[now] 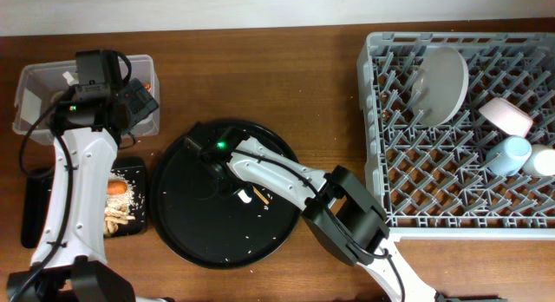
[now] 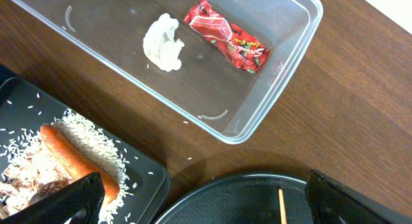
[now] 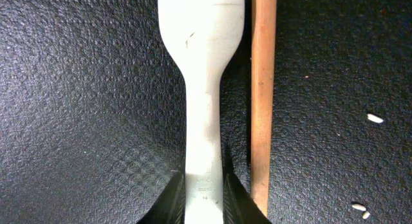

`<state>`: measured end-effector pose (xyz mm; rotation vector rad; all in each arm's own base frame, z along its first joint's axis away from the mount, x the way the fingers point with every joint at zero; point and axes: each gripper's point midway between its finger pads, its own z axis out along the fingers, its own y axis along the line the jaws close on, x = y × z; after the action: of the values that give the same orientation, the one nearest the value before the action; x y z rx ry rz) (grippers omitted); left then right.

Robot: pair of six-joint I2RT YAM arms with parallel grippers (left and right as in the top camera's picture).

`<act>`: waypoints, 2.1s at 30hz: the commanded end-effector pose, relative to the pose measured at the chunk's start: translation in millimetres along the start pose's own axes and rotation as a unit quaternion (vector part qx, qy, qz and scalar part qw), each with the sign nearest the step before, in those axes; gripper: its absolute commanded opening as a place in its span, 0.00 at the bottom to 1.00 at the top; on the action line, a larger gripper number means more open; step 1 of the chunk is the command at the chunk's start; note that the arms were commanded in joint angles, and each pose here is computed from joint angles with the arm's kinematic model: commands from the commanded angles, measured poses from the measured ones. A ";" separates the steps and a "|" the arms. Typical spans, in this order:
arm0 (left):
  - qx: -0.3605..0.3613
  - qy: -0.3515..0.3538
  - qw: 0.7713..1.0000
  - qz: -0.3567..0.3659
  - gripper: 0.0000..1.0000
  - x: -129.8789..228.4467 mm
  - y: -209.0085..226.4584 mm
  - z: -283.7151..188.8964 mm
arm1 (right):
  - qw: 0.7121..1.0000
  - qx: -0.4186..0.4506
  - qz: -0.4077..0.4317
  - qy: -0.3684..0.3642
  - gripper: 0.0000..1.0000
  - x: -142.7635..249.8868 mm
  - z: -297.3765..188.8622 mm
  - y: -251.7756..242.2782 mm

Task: Sort waste into correct bins and load items into the dishwasher rack
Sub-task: 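Lower the right gripper onto the white fork and grasp it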

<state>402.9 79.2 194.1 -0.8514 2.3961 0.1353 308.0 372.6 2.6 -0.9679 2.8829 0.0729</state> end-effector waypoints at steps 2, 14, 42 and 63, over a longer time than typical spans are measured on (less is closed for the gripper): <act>0.002 0.002 1.000 -0.004 0.99 0.0 -0.3 0.7 | 1.000 0.017 0.008 0.017 0.04 10.2 5.7 -10.9; 0.002 0.002 1.000 -0.004 0.99 0.1 -0.2 0.8 | 0.999 -0.025 0.040 -0.022 0.31 -21.2 -62.7 -49.1; 0.002 0.002 1.000 -0.004 0.99 0.1 -0.2 0.8 | 0.998 -0.010 0.066 0.008 0.04 -26.3 -49.4 -64.1; 0.002 0.002 1.000 -0.004 0.99 0.1 -0.2 0.8 | 0.942 0.059 0.331 -0.006 0.05 81.2 -130.6 -373.2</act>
<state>402.8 79.3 194.0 -0.8516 2.3964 0.1359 466.3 18.0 137.3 0.0751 2.9729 -0.0456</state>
